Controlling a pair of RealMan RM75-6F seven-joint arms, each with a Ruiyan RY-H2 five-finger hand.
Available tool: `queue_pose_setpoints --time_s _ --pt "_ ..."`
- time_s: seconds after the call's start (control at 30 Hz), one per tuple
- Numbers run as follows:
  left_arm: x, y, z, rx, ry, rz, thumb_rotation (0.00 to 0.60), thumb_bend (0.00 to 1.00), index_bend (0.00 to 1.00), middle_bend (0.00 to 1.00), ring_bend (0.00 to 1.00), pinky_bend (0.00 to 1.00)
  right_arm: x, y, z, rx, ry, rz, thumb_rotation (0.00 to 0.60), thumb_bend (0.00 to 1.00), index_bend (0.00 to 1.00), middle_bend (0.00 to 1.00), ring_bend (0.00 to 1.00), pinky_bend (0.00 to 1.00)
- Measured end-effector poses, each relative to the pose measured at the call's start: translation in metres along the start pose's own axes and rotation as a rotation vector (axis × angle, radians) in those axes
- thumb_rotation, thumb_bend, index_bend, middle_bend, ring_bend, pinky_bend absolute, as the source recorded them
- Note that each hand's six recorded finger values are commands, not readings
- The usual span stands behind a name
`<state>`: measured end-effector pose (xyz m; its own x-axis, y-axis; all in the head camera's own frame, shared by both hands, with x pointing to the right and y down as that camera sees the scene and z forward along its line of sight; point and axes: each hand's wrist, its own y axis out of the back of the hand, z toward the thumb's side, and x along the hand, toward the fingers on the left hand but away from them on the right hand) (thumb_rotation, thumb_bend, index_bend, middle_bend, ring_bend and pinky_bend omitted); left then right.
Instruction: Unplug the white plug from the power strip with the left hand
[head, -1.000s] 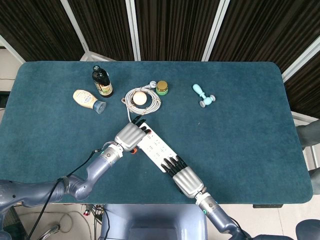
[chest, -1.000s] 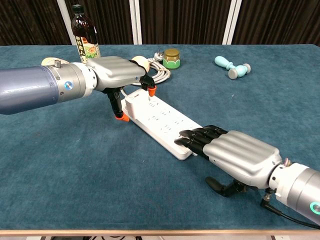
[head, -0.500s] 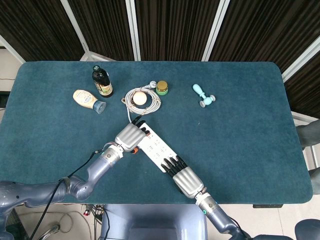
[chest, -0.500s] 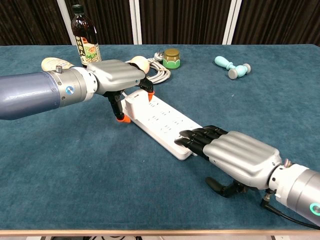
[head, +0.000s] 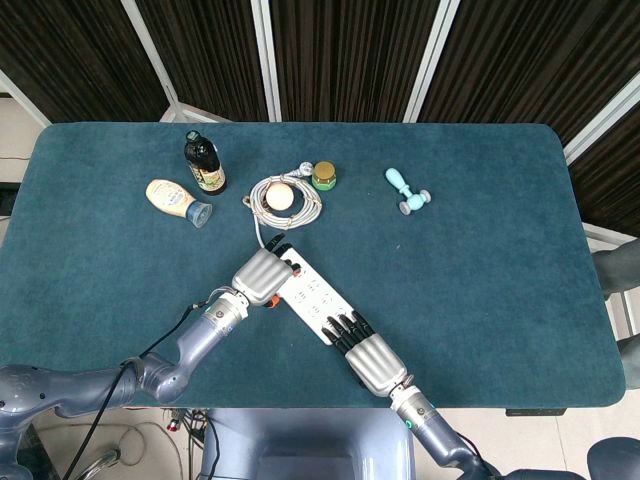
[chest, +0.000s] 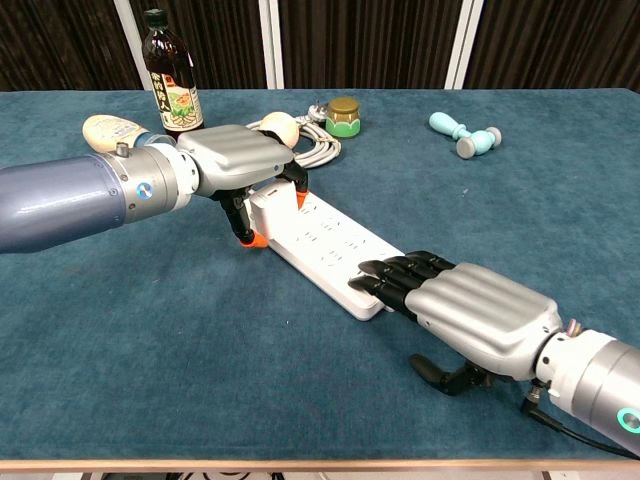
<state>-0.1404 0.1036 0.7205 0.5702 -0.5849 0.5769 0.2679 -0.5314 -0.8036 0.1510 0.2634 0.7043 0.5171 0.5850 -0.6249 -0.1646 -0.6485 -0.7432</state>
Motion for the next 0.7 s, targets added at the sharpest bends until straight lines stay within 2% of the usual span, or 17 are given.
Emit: queue_pose_setpoints --time_s 0.3,0.7 --pt "-0.0009 0.0006 -0.0036 0.003 0.003 0.002 0.600 0.34 0.45 0.46 0.14 0.08 0.0015 0.0007 -0.0016 -0.004 -0.006 -0.002 0.600 0.60 0.00 0.00 0.00 0.00" --pt "-0.0022 -0.0002 -0.0048 -0.011 0.007 0.029 0.600 0.41 0.51 0.52 0.18 0.11 0.0032 -0.0039 -0.0018 0.006 -0.009 0.010 0.600 0.60 0.00 0.00 0.00 0.00"
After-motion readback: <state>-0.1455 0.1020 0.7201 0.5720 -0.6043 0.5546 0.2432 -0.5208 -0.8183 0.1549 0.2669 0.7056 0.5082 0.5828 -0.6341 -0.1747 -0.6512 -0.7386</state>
